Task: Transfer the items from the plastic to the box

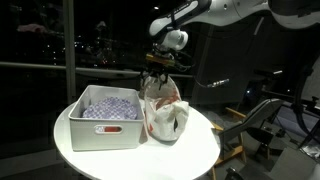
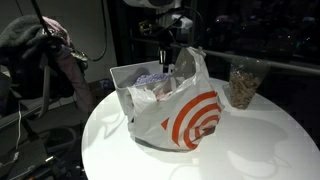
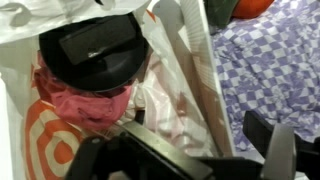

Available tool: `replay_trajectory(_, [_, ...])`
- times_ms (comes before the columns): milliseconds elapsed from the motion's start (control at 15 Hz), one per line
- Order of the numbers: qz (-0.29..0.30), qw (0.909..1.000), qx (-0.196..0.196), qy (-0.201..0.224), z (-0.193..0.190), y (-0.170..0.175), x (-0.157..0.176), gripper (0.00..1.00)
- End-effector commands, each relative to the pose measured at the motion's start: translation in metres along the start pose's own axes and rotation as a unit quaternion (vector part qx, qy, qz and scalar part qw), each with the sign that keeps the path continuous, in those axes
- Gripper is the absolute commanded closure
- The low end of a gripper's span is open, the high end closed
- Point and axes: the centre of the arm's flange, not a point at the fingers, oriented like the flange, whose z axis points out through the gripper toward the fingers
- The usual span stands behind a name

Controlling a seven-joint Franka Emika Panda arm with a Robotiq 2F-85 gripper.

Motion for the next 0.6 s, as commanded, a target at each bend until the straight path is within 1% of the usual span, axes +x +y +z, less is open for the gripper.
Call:
replay_trajectory(0, [0.048,0.9984,-0.013,-0.028,0.033,0.030,0.017,0.00])
replay_trajectory(133, [0.068,0.9965,-0.022,-0.042,0.049,0.052,0.021,0.00])
replay_trajectory(267, [0.101,0.9930,-0.030,-0.054,0.058,0.073,0.019,0.00])
replay_trajectory(333, [0.109,0.9919,-0.028,-0.059,0.063,0.079,0.017,0.00])
replay_trajectory(400, [0.121,0.9901,-0.034,-0.061,0.070,0.083,0.018,0.00])
replay_trajectory(533, [0.146,0.9847,-0.038,-0.087,0.090,0.091,0.019,0.00])
